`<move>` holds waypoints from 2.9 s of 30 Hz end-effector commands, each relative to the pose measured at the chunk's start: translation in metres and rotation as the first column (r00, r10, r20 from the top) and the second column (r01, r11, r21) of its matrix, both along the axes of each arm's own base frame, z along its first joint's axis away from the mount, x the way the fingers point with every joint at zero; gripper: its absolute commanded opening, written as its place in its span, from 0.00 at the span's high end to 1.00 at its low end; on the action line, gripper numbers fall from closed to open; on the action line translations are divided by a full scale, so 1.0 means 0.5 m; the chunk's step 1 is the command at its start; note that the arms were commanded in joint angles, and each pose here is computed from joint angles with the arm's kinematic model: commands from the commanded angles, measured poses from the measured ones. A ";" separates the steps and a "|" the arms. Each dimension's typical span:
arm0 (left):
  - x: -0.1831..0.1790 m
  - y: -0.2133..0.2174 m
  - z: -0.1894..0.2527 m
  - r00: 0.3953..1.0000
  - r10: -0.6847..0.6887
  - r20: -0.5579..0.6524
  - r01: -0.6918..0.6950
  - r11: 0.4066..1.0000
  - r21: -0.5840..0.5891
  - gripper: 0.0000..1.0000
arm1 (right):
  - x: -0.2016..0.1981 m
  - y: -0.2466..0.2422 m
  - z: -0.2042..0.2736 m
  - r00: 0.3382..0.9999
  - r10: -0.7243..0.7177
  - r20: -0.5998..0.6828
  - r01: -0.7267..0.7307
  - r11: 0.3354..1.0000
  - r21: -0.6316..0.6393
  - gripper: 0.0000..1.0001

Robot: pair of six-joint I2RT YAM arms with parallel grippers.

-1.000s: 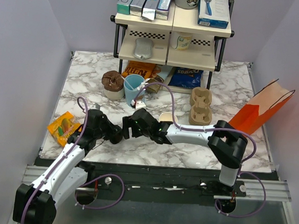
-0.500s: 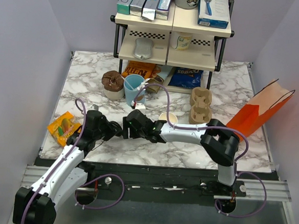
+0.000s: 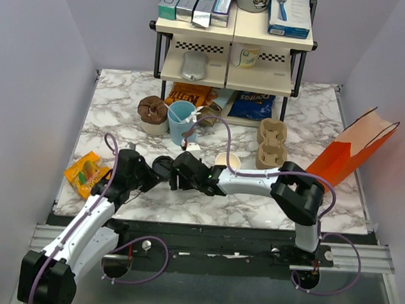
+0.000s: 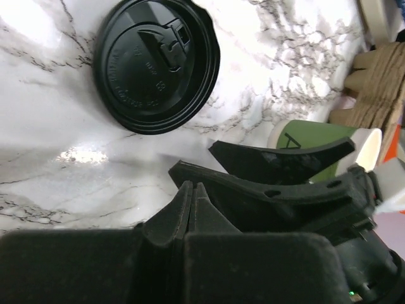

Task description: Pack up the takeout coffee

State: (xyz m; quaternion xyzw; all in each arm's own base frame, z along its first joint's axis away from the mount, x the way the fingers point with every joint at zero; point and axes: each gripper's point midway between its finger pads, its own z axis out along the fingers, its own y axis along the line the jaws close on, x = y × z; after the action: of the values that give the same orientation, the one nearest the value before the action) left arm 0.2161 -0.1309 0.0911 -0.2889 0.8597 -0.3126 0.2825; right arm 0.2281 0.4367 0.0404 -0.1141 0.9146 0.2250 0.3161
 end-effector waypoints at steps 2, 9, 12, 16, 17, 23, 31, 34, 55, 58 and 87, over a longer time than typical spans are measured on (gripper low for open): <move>0.014 -0.003 0.010 0.998 -0.059 0.023 0.058 0.997 0.059 1.00 | 0.008 0.000 0.058 0.997 0.000 0.080 -0.004 0.999 0.049 0.24; 0.082 0.015 0.044 0.995 -0.015 0.100 0.001 0.990 0.140 0.45 | 0.005 -0.030 0.124 0.989 0.018 0.144 -0.026 0.998 0.057 0.22; 0.104 0.014 0.038 0.996 -0.004 0.092 -0.010 0.989 0.150 0.36 | 0.000 -0.038 0.132 0.987 0.044 0.153 -0.051 0.998 0.046 0.21; 0.130 -0.005 0.034 0.996 -0.035 0.082 0.023 0.990 0.141 0.36 | -0.003 -0.034 0.135 0.985 0.068 0.158 -0.075 0.996 0.042 0.21; 0.139 -0.012 0.027 0.996 -0.044 0.074 0.033 0.990 0.140 0.37 | -0.001 -0.034 0.136 0.984 0.071 0.161 -0.078 0.996 0.037 0.21; 0.158 -0.039 0.004 0.992 -0.122 0.016 0.117 0.973 0.200 0.41 | 0.013 -0.060 0.145 0.981 0.048 0.186 -0.048 0.999 -0.005 0.21; 0.158 -0.041 -0.027 0.988 -0.140 -0.063 0.153 0.928 0.339 0.45 | 0.024 -0.087 0.135 0.983 0.041 0.182 -0.037 0.999 -0.027 0.21; 0.155 -0.045 -0.036 0.986 -0.142 -0.088 0.165 0.913 0.372 0.49 | 0.027 -0.094 0.134 0.982 0.035 0.183 -0.029 0.999 -0.032 0.21; 0.164 -0.047 -0.088 0.972 -0.119 -0.204 0.215 0.799 0.562 0.70 | 0.029 -0.105 0.135 0.982 0.026 0.187 -0.020 0.999 -0.034 0.21; 0.165 -0.055 -0.091 0.971 -0.130 -0.203 0.223 0.804 0.551 0.70 | 0.029 -0.102 0.136 0.982 0.030 0.188 -0.024 0.999 -0.032 0.21; 0.182 -0.070 -0.086 0.969 -0.165 -0.182 0.241 0.785 0.571 0.65 | 0.030 -0.094 0.136 0.981 0.052 0.189 -0.047 0.998 -0.035 0.21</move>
State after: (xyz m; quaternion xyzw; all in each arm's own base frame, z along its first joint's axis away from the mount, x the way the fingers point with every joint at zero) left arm 0.3005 -0.1622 0.0395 -0.1210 0.9593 -0.0392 0.2523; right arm 0.2392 0.3921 0.1023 -0.1633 0.8834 0.2103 0.3857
